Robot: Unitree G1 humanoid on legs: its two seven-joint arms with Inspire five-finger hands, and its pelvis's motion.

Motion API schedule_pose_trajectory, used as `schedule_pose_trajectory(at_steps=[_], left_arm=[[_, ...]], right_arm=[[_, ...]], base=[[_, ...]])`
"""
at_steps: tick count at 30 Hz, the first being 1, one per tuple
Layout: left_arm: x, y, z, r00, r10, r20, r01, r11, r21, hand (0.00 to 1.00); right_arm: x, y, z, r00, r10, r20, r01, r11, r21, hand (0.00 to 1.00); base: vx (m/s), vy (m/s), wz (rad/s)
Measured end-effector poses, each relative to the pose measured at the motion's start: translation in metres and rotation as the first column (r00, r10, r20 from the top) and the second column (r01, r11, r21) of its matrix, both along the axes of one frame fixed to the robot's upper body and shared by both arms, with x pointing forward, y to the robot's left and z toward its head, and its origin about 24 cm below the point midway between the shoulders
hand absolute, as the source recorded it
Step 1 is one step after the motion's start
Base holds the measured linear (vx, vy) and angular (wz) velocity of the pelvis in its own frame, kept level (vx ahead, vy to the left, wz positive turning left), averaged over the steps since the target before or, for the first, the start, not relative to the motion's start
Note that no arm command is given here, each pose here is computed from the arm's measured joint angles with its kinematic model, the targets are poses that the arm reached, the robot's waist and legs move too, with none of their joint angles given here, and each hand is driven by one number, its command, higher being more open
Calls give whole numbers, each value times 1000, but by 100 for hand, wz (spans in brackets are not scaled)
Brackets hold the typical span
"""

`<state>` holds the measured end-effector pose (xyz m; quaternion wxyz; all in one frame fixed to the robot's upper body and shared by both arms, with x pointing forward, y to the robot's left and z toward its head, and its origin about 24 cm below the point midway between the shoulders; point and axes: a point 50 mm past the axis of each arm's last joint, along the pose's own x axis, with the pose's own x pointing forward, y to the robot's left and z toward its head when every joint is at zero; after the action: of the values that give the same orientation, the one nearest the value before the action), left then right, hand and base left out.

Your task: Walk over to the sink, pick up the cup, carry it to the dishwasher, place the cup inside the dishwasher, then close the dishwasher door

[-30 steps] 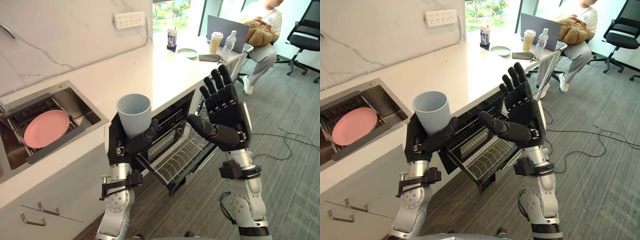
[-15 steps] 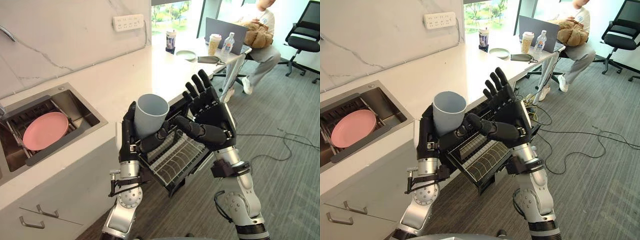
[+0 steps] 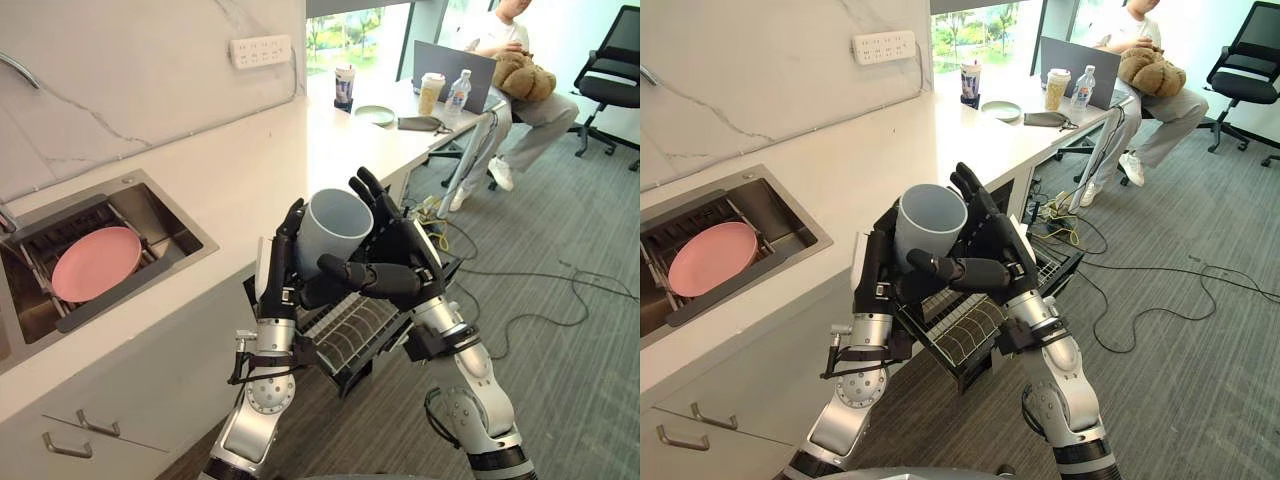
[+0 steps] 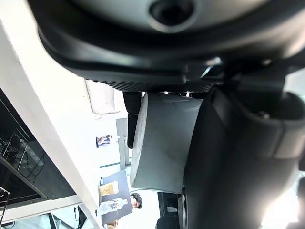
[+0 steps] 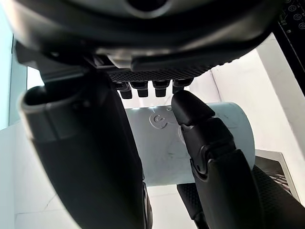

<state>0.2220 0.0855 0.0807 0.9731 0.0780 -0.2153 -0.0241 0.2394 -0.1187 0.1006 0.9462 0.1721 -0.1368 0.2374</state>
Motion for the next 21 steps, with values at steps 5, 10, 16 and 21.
schedule_pose_trajectory(at_steps=[5, 10, 16, 21], left_arm=[[-1, -4, -1, 998, -67, -15, 67, 998, 18, 0], [-3, -7, -4, 992, -117, -42, 117, 993, -8, 0], [-7, -5, -9, 991, -108, -75, 105, 994, -43, 0], [-8, -7, -10, 990, -111, -83, 106, 992, -63, 0]], right_arm=[[2, -2, -6, 999, -12, -34, 11, 1000, -24, 100], [2, -2, -8, 999, -21, -43, 20, 999, -25, 0], [2, 1, -9, 998, -45, -44, 41, 996, -78, 0], [2, 2, -10, 997, -66, -42, 61, 993, -105, 0]], base=[[-6, -2, 0], [0, 0, 0], [0, 0, 0], [-14, -6, 0]])
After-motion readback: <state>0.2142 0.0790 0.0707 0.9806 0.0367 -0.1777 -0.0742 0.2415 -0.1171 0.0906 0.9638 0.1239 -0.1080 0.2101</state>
